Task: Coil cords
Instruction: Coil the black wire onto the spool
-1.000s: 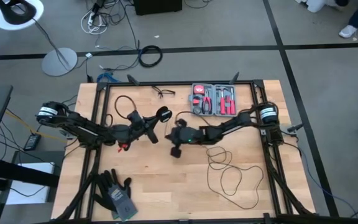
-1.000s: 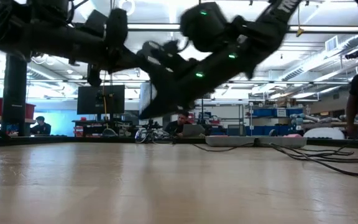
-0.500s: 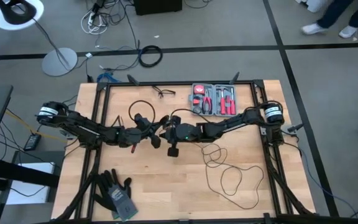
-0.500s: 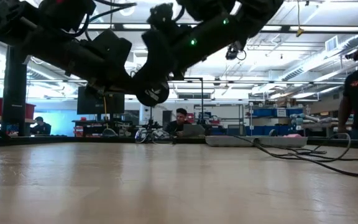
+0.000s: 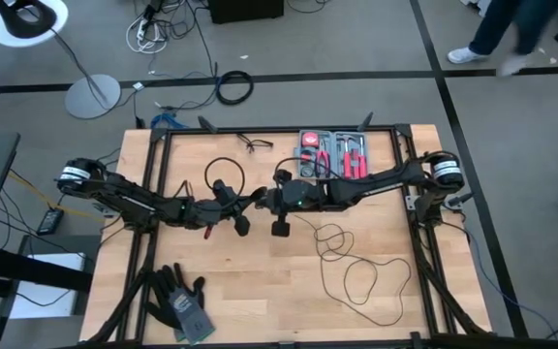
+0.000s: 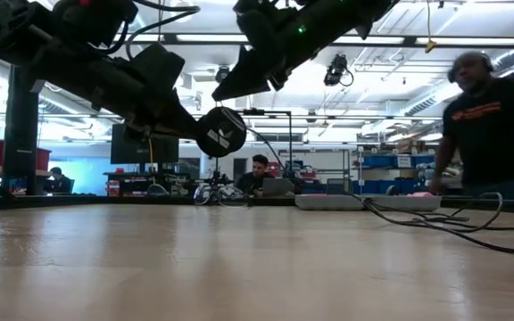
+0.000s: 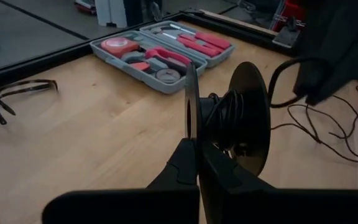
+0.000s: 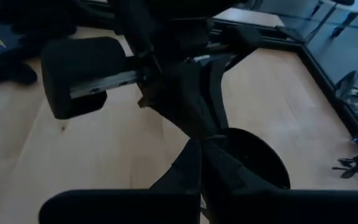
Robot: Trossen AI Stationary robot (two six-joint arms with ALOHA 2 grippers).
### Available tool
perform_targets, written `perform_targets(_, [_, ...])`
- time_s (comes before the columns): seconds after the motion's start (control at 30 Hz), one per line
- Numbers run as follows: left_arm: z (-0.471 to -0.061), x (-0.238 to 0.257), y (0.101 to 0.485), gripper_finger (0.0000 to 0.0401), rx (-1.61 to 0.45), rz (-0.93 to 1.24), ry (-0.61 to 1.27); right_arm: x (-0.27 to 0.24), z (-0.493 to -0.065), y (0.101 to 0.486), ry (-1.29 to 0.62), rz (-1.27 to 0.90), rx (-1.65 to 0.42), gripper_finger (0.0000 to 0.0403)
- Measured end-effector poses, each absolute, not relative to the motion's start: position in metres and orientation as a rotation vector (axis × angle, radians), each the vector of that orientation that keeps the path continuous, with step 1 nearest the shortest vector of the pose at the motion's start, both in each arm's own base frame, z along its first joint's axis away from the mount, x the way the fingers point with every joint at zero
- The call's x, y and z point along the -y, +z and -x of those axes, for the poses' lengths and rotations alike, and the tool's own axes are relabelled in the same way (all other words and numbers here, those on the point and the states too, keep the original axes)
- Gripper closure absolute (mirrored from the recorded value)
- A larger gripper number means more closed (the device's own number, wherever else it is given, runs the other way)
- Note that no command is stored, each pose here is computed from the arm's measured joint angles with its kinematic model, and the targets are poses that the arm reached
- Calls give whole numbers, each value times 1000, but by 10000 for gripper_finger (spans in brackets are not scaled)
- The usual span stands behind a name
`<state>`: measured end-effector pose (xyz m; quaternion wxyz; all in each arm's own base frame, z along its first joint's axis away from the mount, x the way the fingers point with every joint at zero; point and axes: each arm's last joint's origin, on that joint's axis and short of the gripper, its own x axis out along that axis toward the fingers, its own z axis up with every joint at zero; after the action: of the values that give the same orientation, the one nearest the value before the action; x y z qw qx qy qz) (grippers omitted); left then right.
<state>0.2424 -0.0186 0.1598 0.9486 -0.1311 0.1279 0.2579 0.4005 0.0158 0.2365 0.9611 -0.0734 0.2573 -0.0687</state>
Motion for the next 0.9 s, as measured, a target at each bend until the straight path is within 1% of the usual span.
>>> perform_targets(0.2, [-243, 19, 161, 401, -247, 282, 510, -18, -401, 237, -87, 131, -511, 403])
perform_targets(0.4, [-245, 20, 166, 401, -201, 318, 470, -19, -406, 246, 69, 84, -399, 403])
perform_targets(0.57, [-247, 20, 172, 401, -141, 337, 453, -19, -407, 245, 86, 75, -390, 403])
perform_targets(0.77, [-249, 21, 182, 401, -51, 381, 388, -19, -409, 241, 87, 67, -404, 403])
perform_targets(0.9, [-250, 22, 181, 401, -56, 383, 372, -18, -410, 238, 55, 72, -413, 403])
